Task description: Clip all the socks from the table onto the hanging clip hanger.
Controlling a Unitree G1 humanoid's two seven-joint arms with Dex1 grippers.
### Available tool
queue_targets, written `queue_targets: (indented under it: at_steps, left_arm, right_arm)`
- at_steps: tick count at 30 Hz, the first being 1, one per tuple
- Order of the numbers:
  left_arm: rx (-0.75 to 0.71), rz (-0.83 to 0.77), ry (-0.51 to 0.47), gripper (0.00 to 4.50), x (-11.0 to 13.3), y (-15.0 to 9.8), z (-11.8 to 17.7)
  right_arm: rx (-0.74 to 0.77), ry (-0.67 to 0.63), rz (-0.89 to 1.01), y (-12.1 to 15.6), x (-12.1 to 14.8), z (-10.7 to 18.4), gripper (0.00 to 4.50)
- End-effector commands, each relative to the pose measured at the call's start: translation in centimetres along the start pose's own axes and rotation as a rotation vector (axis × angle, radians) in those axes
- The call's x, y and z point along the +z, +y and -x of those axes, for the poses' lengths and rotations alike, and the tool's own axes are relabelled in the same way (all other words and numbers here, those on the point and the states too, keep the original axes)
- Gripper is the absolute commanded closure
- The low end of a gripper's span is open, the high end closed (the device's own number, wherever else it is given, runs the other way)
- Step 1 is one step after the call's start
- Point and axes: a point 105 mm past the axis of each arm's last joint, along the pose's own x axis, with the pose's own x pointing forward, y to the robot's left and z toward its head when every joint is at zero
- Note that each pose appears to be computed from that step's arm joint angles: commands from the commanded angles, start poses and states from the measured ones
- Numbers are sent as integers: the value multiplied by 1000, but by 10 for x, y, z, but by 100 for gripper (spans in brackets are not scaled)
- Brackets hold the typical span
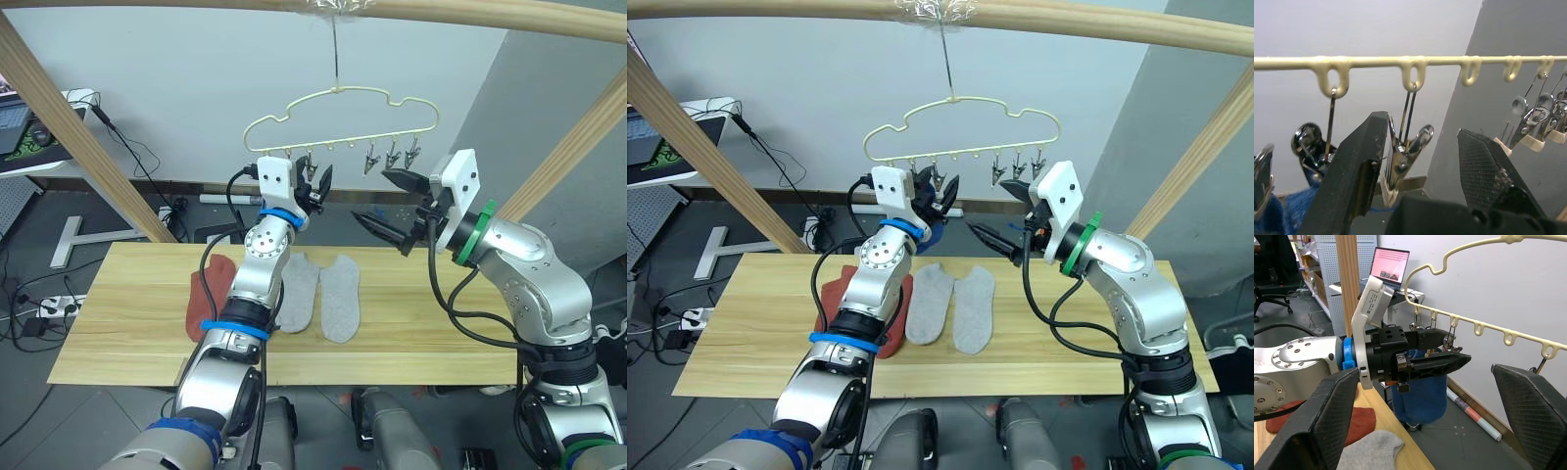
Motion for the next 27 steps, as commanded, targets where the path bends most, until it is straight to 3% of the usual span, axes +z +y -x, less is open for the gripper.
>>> queue_targets:
  at_steps: [1, 21, 24, 27]
  left_arm:
    - [-12, -28, -59, 192, 16, -4, -6]
    - [3, -102, -48, 192, 14, 1, -8]
    - [10, -114, -39, 245, 13, 3, -8]
    - [7, -114, -33, 337, 12, 3, -8]
  right_arm:
    - [-8, -43, 21, -2, 11, 4, 0]
    - [-6, -42, 5, 0, 8, 2, 0]
    - [-7, -44, 2, 0, 8, 2, 0]
    - [-8, -44, 1, 0, 9, 2, 0]
